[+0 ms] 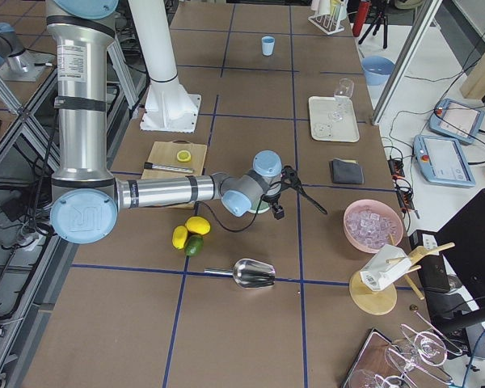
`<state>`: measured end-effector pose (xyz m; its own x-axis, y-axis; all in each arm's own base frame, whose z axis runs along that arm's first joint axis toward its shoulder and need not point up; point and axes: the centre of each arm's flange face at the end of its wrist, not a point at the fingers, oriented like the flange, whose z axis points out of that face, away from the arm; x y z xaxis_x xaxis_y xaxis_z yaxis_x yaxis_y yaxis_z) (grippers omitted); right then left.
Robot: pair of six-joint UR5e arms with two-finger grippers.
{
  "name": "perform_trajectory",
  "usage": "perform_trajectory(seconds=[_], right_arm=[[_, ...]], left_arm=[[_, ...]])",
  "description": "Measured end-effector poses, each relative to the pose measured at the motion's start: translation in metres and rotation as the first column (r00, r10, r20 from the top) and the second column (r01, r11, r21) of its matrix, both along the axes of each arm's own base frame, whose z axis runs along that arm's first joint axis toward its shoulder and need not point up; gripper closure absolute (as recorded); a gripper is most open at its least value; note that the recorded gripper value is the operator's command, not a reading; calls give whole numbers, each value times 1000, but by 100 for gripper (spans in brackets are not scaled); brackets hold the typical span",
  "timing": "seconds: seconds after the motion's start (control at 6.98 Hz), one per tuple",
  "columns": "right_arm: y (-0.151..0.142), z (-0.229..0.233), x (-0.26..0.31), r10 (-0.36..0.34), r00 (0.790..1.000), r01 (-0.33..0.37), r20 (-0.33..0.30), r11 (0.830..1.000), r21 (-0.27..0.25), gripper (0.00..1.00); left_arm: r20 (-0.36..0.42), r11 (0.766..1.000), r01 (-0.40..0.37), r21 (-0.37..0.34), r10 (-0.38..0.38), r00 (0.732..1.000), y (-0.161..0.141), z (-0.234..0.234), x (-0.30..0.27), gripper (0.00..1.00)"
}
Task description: Pour ice into bowl
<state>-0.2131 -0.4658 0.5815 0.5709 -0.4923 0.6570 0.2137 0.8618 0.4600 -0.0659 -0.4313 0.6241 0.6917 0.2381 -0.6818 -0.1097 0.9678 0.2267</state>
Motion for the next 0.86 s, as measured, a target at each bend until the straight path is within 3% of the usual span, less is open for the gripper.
perform_trajectory(seconds=[0.14,0.86], right_arm=[[2,3,-12,-2,1000,3,1,1000,-3,100],[12,-17,-16,-39,995,34,87,998,56,100]], left_arm=[[0,1000,0,2,0,1000,0,0,0,0],[-1,1000,0,1,0,1000,0,0,0,0]])
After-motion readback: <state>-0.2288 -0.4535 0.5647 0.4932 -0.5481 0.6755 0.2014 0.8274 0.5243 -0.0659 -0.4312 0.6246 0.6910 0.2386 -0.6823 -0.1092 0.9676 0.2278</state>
